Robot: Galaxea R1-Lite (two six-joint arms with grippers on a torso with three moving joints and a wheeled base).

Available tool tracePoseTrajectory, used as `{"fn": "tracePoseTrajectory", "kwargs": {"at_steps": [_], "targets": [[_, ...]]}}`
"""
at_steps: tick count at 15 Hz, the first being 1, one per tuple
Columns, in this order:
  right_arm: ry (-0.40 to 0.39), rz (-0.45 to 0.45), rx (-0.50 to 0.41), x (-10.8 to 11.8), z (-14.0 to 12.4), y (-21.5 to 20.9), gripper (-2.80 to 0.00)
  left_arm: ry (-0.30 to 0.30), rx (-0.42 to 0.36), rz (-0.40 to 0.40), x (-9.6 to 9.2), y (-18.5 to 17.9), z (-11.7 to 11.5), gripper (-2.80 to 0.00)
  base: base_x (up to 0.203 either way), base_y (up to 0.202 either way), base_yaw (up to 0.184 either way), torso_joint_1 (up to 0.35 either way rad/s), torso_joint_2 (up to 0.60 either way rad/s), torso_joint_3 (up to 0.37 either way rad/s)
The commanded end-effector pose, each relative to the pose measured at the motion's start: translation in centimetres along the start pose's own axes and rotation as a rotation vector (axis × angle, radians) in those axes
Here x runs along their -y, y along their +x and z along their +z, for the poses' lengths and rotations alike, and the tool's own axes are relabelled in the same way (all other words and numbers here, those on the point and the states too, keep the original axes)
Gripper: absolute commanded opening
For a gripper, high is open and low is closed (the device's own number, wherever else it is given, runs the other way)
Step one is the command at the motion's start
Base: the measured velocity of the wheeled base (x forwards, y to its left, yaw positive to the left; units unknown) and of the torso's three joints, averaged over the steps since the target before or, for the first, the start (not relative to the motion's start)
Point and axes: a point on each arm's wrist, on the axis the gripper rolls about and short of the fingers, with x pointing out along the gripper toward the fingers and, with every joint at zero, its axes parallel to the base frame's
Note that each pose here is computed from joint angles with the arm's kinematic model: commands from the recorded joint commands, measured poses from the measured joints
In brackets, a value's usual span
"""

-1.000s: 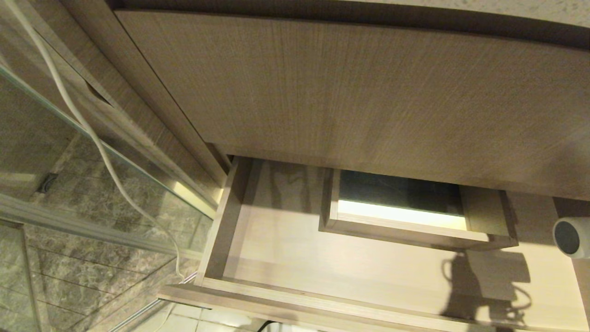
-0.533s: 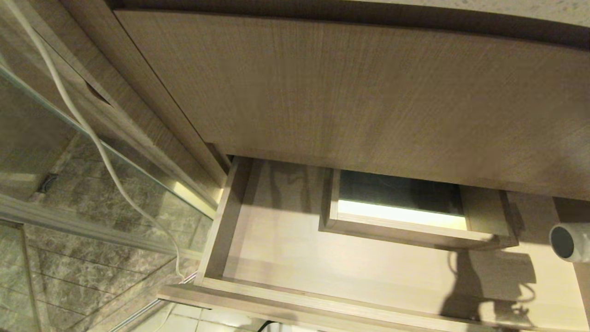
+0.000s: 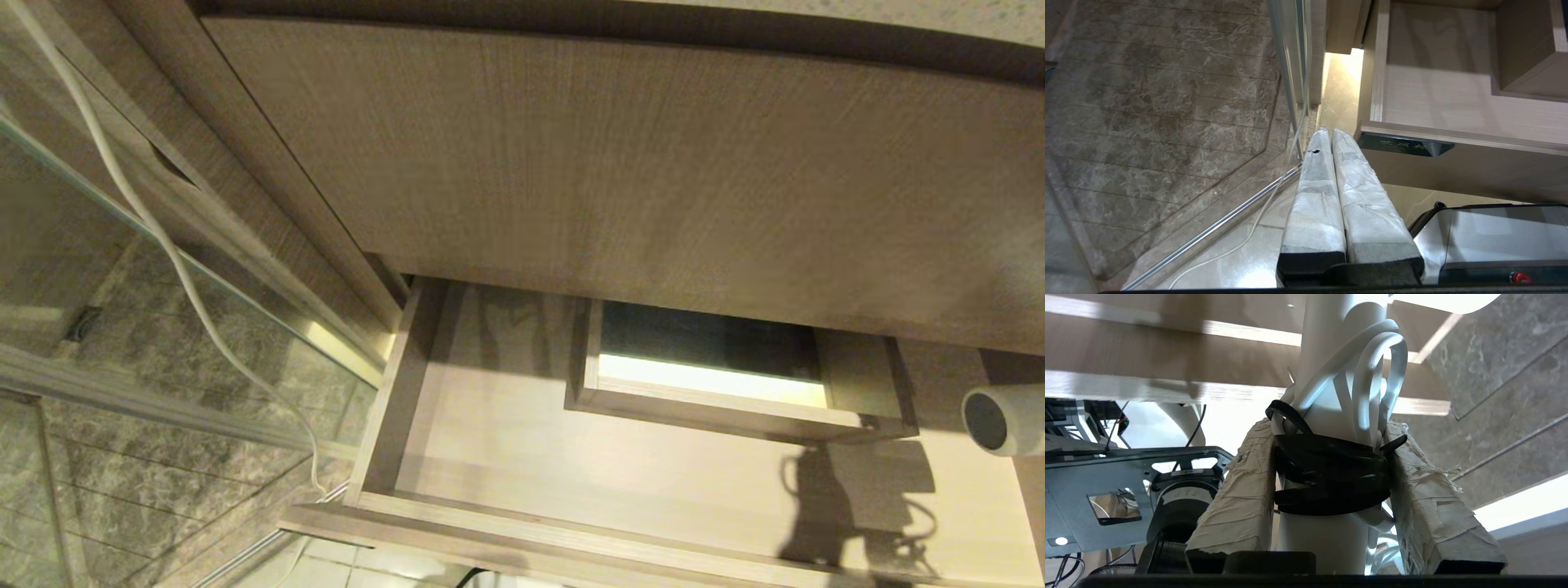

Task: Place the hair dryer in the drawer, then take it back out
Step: Put it into the drawer

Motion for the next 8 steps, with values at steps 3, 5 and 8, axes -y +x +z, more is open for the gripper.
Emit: {"fn": "tracePoseTrajectory", "kwargs": {"at_steps": [3,5,8], "targets": [[-0.009,-0.003,0.010,-0.7,-1.1,-0.8,-2.80,0.000,0.001,0.000,0.0,0.0,0.0,-2.80,0.000,0.000,0.000,0.000,0.00,0.000],[-0.010,-0.004,0.014,-1.0,-1.6,-1.0,-2.80,0.000,0.000,0.000,0.0,0.0,0.0,-2.80,0.000,0.000,0.000,0.000,0.00,0.000],[-0.010,-0.004,0.014,-1.2,-2.1,-1.1,-2.80,0.000,0.000,0.000,0.0,0.0,0.0,-2.80,0.000,0.000,0.000,0.000,0.00,0.000]]}}
